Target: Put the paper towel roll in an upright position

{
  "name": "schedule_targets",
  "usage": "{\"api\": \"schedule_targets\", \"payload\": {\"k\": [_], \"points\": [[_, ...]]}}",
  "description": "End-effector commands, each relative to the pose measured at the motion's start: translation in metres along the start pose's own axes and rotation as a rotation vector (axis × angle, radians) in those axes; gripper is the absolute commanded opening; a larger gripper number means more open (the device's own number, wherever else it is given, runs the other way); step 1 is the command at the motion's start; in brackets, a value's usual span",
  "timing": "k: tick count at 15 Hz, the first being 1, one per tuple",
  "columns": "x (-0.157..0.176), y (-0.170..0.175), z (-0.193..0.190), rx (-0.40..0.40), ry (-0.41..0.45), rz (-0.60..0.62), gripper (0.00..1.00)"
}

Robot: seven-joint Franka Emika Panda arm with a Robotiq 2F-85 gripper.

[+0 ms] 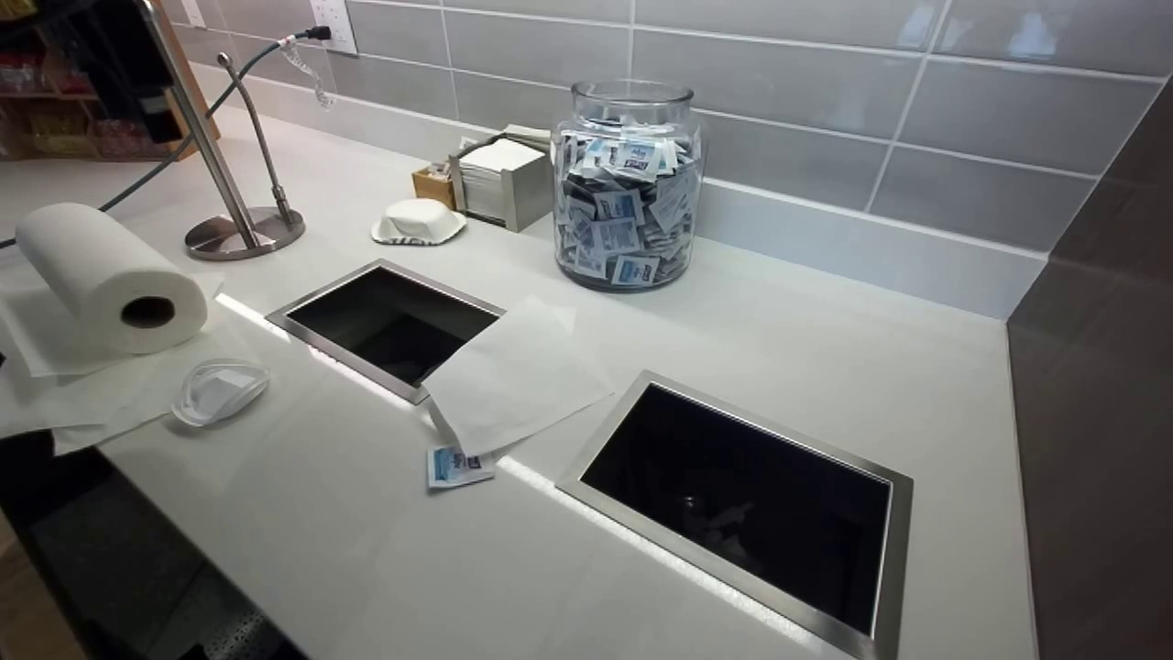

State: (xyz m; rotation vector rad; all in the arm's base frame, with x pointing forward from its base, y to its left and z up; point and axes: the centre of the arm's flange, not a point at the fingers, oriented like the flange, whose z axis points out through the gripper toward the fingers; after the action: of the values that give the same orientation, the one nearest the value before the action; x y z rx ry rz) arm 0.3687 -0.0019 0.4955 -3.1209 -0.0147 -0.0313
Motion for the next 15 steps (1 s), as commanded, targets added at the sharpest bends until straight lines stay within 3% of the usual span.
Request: {"api": "schedule_targets", "payload": {"k": [1, 2, 5, 10, 15], "points": [[0.0, 0.0, 0.0, 0.0, 0.0, 0.0, 1.0], [0.0, 0.0, 0.0, 0.0, 0.0, 0.0, 1.0], [-0.014, -0.001, 0.03, 0.114, -0.078, 0.026, 1.0], [-0.045, 0.01, 0.084, 0.343, -0.224, 0.08, 1.0], [-0.069, 0.012, 0.142, 0.596, -0.271, 0.058, 1.0]]}}
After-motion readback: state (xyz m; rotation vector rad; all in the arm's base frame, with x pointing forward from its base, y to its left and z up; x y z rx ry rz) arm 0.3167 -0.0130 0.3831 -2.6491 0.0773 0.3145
